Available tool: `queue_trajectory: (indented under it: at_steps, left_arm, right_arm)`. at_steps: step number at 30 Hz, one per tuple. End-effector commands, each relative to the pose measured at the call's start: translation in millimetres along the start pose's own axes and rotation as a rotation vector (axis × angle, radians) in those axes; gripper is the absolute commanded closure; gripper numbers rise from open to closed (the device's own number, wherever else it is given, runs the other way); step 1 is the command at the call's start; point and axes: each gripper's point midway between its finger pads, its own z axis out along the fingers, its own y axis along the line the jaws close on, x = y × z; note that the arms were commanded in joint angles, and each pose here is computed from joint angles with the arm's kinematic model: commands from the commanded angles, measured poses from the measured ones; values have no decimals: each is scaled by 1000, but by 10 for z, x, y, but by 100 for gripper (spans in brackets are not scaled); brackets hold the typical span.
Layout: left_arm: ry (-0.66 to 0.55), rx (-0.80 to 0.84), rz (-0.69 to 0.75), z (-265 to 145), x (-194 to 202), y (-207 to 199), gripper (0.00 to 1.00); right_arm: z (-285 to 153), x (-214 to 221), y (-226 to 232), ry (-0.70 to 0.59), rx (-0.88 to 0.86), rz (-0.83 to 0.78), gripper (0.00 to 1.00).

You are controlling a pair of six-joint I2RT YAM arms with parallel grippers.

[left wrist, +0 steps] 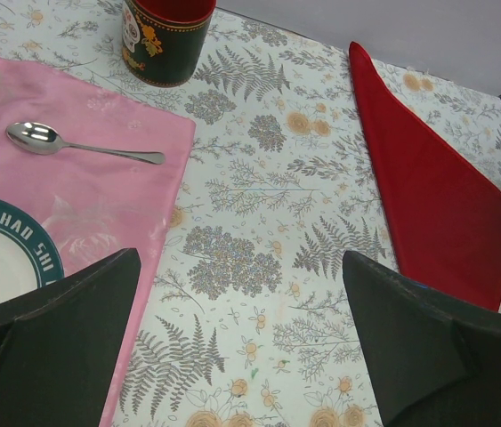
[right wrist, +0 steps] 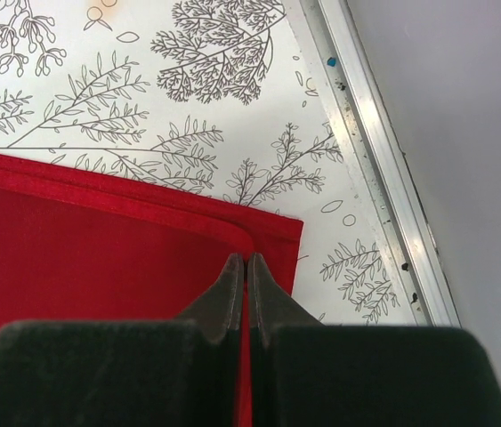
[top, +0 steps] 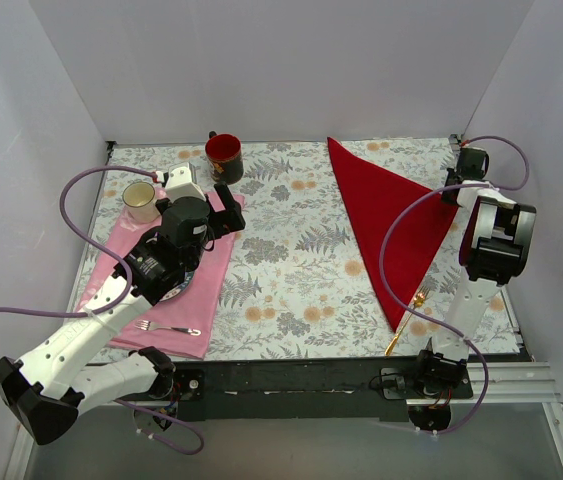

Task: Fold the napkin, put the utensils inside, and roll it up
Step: Fold the napkin

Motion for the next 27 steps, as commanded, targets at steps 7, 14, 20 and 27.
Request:
queue_trajectory:
  at_steps: [7, 14, 20, 27]
  left_arm:
    - [-12, -17, 6, -14, -11, 46, 2]
    - [-10, -17, 8, -4, -6, 39, 2]
    - [-8, -18, 10, 5, 5, 40, 2]
    - [3, -6, 10, 4, -18, -15, 2]
  right_arm:
    - [42, -171, -120, -31, 28, 35, 99]
    - [79, -154, -109, -21, 25, 34, 99]
    - [115, -175, -107, -14, 27, 32, 94]
    - [58, -241, -335, 3, 157, 39, 73]
